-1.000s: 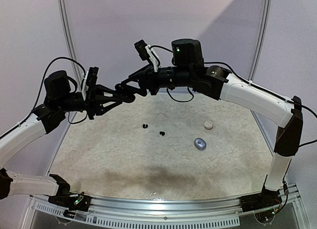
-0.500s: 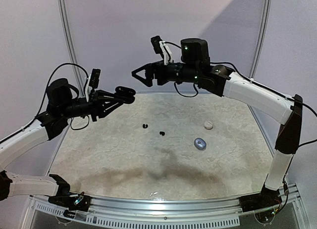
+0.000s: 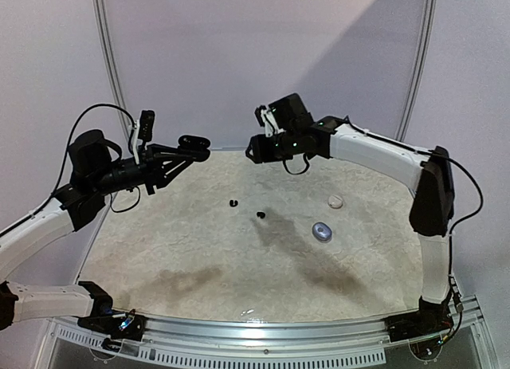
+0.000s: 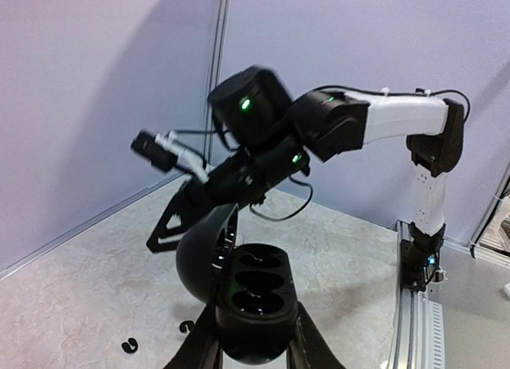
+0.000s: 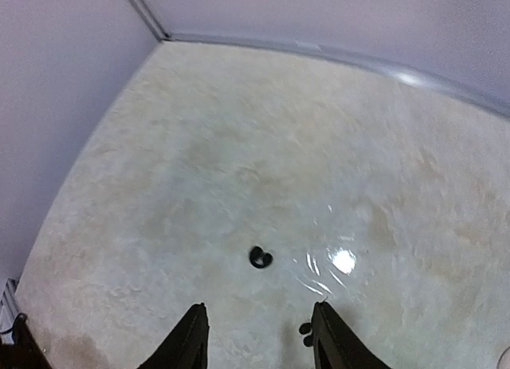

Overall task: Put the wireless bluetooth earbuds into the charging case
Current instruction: Pick up the left earbud from the center of the board.

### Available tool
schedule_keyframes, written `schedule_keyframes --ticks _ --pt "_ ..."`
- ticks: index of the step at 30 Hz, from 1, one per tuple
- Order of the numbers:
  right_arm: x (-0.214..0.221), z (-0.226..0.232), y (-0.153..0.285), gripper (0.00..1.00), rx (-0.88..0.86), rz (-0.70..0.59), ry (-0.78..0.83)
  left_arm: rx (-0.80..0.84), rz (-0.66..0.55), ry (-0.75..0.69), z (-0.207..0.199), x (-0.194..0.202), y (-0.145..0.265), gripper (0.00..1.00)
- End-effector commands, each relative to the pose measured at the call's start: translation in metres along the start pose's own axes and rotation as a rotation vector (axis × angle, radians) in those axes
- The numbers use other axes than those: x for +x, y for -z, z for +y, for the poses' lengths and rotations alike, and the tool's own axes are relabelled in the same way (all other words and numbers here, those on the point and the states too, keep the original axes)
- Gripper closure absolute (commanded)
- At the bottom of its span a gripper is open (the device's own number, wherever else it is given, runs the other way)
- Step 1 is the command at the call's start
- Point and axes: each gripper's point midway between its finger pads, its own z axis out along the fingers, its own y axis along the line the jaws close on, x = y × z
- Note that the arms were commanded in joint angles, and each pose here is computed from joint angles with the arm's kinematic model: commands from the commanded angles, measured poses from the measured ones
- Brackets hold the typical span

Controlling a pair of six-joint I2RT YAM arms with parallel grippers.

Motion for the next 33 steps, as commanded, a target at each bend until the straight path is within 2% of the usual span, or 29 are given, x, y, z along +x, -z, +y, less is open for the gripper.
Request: schedule_keyframes --ticks 1,6,13,25,33 --pt "0.087 -0.074 -0.044 0.56 0.325 0.255 -0.181 -0.029 0.014 -0.006 0.006 0.009 0.003 1.00" --pt "0.136 -0.101 -0.075 0.54 0.413 0.352 -0.241 -0.023 0.013 -0.015 0.004 0.010 0.004 1.00" --pt "0.171 -0.095 -0.103 0.64 0.338 0.444 -0.289 -0.017 0.007 -0.002 0.003 0.012 0.004 1.00" --pt "0.199 -0.086 -0.106 0.79 0.291 0.542 -0.317 -0.021 -0.003 -0.011 0.006 0.009 0.004 1.00" --pt "0.212 -0.067 -0.100 0.82 0.255 0.589 -0.269 -0.020 -0.002 -0.011 0.006 0.009 0.003 1.00"
